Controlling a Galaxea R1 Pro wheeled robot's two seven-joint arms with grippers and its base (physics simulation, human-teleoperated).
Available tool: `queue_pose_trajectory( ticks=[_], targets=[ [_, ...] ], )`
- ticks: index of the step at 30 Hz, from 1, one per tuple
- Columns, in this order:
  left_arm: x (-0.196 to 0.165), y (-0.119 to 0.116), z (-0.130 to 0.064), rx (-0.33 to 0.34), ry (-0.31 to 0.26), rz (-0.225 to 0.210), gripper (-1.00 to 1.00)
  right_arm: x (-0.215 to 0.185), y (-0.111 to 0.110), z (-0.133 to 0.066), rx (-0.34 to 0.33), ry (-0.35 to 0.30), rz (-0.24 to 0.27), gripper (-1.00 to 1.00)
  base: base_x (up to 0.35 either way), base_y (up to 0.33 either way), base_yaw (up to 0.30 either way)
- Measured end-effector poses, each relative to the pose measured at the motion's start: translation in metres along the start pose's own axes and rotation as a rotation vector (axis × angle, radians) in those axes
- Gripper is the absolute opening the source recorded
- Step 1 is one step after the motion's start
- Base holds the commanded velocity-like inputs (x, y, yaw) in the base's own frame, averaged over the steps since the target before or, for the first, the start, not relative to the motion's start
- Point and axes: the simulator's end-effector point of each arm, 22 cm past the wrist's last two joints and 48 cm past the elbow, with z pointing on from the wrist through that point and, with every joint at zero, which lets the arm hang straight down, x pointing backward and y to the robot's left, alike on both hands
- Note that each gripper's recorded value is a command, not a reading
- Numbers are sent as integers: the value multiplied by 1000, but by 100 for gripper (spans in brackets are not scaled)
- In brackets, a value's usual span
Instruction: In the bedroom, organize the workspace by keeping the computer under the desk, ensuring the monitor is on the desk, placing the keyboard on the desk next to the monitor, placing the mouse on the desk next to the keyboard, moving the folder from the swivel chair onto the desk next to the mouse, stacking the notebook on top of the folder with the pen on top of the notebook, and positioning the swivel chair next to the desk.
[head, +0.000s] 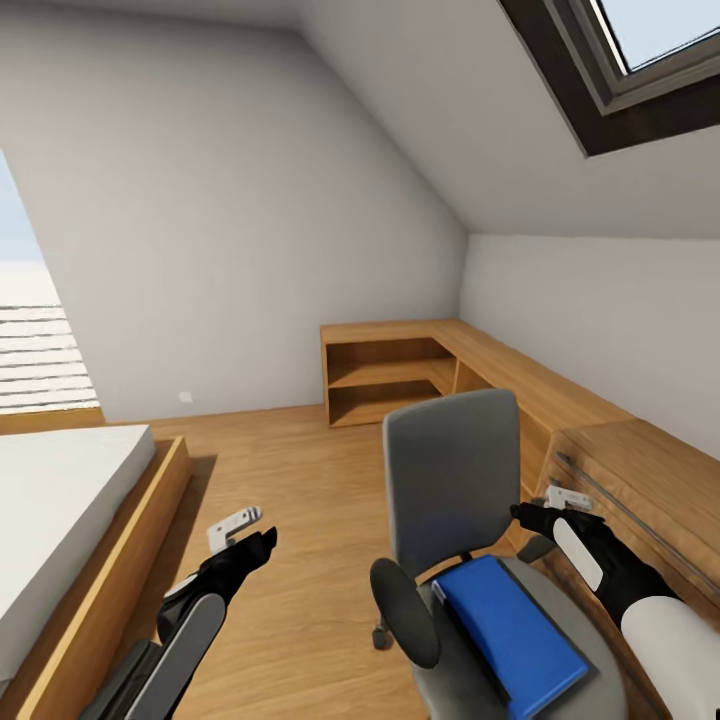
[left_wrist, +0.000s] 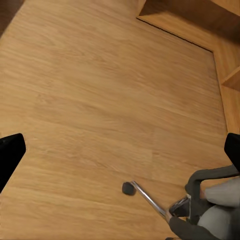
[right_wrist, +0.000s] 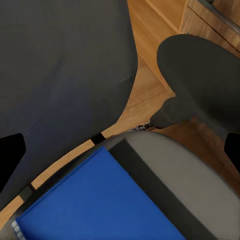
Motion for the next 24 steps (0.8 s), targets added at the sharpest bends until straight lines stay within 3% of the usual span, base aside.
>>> queue_pose_trajectory(
  ticks=[5,11,24],
  targets=[
    [-6,22,8,-36,-16,-41,100,7,-2,6,1,0,1,100,0,0,0],
    [0,28,13,-40,-19,-47,100,16,-4,13,3,-1,1,100,0,0,0],
    [16,34,24,-32,-24,-47,100,65,-22,34,35,65,12,100,0,0,0]
  ],
)
